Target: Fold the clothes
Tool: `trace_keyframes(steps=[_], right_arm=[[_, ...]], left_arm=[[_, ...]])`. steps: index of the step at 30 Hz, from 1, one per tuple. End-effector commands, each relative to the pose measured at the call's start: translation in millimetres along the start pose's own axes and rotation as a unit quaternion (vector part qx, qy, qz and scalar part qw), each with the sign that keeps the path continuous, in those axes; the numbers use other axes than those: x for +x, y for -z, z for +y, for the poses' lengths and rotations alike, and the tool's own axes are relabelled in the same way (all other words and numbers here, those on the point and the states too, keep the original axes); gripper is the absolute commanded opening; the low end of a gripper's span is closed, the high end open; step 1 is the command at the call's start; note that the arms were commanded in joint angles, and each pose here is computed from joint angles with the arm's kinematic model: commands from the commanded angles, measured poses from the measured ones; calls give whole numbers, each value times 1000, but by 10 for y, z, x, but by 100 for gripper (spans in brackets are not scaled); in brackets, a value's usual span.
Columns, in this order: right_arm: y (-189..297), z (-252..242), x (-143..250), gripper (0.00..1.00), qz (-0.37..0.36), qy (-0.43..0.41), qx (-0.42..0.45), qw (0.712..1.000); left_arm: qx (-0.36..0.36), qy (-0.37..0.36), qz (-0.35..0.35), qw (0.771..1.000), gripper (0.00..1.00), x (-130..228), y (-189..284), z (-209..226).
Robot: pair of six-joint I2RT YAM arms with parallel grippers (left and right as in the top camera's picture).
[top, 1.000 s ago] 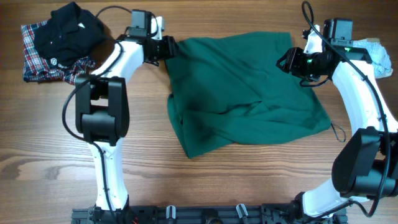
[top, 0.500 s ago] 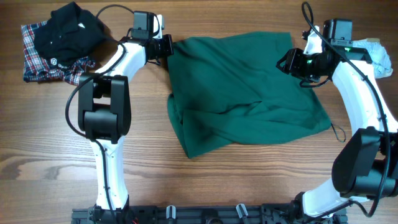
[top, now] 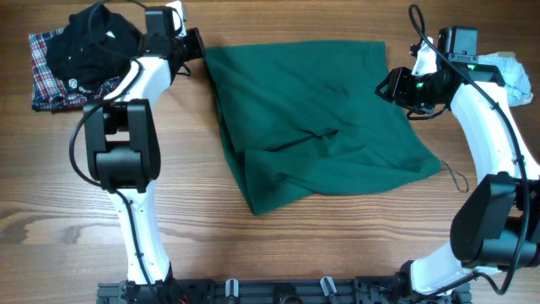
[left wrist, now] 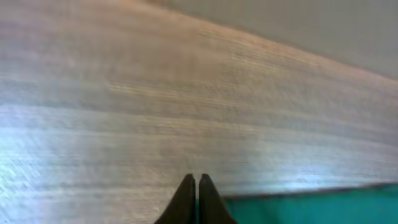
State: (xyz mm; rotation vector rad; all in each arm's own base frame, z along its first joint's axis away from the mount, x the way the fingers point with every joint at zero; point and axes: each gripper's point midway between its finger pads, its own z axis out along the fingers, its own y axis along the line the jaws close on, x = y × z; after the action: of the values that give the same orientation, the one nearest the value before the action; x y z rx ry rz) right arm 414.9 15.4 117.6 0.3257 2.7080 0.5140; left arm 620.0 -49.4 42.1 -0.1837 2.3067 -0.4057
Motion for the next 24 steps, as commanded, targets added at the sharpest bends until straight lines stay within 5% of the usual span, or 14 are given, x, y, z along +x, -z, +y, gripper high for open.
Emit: trace_keyframes(steps=[1, 6, 7, 9, 12, 16, 24], right_arm=[[-28, -64, -7, 53, 3, 5, 11, 1000], [-28, -64, -10, 54, 2, 4, 11, 1000], [-29, -68, -13, 55, 2, 5, 12, 1000], [-23, -160, -44, 66, -6, 5, 39, 999], [-7, -286, -92, 80, -18, 7, 77, 997], [34, -402, -230, 92, -47, -10, 95, 994], [176, -756, -353, 93, -72, -59, 107, 990]], left_arm=[[-1, -27, -21, 999, 4, -64, -74, 20], [3, -28, -25, 999, 6, -102, -67, -4], [4, -26, -14, 1000, 17, -46, -69, 1], [12, -17, 26, 999, 58, 98, -15, -35], [9, -7, 71, 997, 83, 162, 193, -108], [14, -10, 112, 994, 85, 80, 869, -448], [99, -59, 245, 963, 94, 677, 2248, -1655]])
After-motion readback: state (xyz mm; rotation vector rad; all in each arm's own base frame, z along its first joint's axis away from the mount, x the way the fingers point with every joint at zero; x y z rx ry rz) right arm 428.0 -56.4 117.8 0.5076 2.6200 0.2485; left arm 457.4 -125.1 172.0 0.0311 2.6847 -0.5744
